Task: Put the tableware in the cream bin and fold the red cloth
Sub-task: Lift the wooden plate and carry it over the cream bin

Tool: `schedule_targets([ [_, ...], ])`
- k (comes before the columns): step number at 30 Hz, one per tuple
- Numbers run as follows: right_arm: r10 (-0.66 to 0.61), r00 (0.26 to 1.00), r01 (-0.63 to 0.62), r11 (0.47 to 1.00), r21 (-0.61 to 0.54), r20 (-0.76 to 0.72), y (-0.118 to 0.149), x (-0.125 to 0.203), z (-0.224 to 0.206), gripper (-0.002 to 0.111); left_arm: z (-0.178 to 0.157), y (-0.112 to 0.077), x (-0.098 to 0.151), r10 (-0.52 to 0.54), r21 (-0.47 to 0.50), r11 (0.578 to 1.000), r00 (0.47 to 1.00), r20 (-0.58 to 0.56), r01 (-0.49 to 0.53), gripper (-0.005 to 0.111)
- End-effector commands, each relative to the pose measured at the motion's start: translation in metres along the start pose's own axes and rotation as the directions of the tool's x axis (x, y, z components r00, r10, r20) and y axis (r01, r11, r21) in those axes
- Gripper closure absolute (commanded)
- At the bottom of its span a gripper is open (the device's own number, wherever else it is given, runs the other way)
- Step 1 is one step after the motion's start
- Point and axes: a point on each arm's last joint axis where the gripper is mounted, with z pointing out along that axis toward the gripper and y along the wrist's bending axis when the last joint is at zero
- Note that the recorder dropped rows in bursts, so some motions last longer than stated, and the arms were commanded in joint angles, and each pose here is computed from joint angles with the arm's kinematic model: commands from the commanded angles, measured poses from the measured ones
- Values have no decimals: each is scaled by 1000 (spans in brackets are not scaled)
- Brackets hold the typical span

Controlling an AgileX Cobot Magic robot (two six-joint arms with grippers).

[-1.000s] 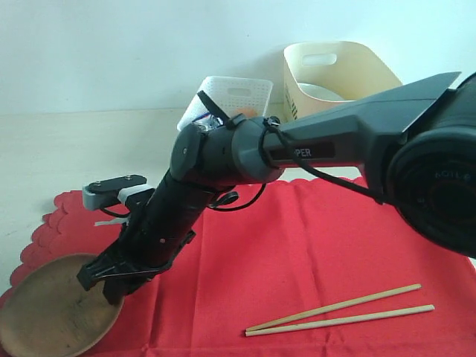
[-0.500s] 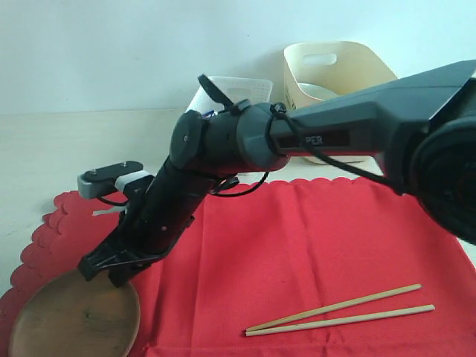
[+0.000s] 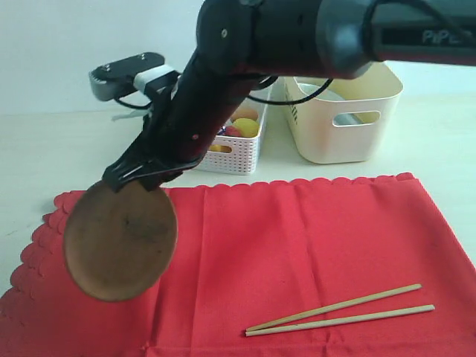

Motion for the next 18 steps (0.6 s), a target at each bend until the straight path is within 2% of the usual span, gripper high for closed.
schedule_targets([
  [1, 45, 998, -48, 998, 51, 48, -20, -3, -34, 108, 0, 0, -1, -3, -3, 1000, 1000, 16, 3, 107],
  [10, 168, 972, -191, 972, 136, 166, -80, 4, -104, 108, 0, 0, -1, -3, -3, 1000, 1000, 16, 3, 107],
  [18, 324, 891, -405, 884, 232, 319, -162, 31, -163, 108, 0, 0, -1, -3, -3, 1000, 1000, 16, 3, 107],
])
